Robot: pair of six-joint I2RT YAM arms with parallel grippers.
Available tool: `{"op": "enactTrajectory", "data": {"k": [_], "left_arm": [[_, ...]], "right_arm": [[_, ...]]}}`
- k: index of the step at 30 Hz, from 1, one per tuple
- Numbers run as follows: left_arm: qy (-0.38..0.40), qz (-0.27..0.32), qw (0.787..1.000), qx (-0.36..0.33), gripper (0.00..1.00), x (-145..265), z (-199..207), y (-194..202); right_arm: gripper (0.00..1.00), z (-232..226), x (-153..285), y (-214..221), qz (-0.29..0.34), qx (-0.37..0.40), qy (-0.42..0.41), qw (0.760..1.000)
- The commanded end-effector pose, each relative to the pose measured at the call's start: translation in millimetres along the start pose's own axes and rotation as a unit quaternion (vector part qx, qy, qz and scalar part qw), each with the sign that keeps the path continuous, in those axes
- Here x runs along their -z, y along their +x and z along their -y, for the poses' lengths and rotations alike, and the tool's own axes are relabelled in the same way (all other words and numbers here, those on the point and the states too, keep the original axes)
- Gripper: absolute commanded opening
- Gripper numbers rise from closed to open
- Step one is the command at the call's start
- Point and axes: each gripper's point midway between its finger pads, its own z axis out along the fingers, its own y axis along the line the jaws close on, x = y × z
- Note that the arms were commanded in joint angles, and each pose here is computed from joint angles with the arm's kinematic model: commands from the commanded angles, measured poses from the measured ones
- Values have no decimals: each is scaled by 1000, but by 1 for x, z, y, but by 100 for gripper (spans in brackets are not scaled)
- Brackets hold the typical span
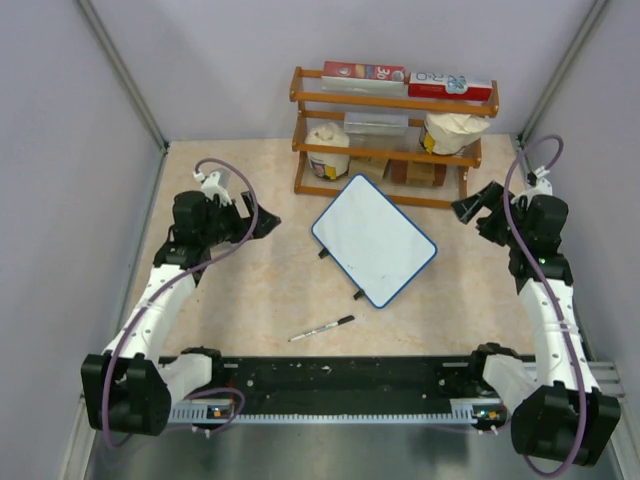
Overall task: Write a sentence on the whiteboard
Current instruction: Move the whiteboard stand to the center of the board.
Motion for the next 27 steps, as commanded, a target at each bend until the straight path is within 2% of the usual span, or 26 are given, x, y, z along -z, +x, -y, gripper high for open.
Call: {"op": "enactTrajectory", "data": {"k": [1, 4, 8, 12, 15, 19, 27], "left_arm": [[8, -28, 998, -57, 99, 3, 6, 9], [0, -60, 994, -90, 99, 1, 12, 26], [-32, -136, 979, -146, 99, -6, 27, 67], [-36, -221, 963, -152, 94, -13, 27, 113], [-20, -247, 957, -150, 92, -18, 31, 141], [14, -248, 960, -127, 72, -33, 44, 161], [19, -287, 949, -127, 47, -70, 54, 200]], "right_arm": [[99, -25, 4, -13, 6, 23, -39, 999], [99, -29, 2, -11, 0, 25, -45, 999], [99, -34, 0, -8, -14, 30, -46, 998], [99, -39, -5, 2, -37, 34, -51, 997], [99, -41, -6, 5, -44, 38, -54, 997], [99, -42, -6, 7, -49, 38, -57, 996], [99, -59, 9, -8, -30, 43, -73, 996]]}}
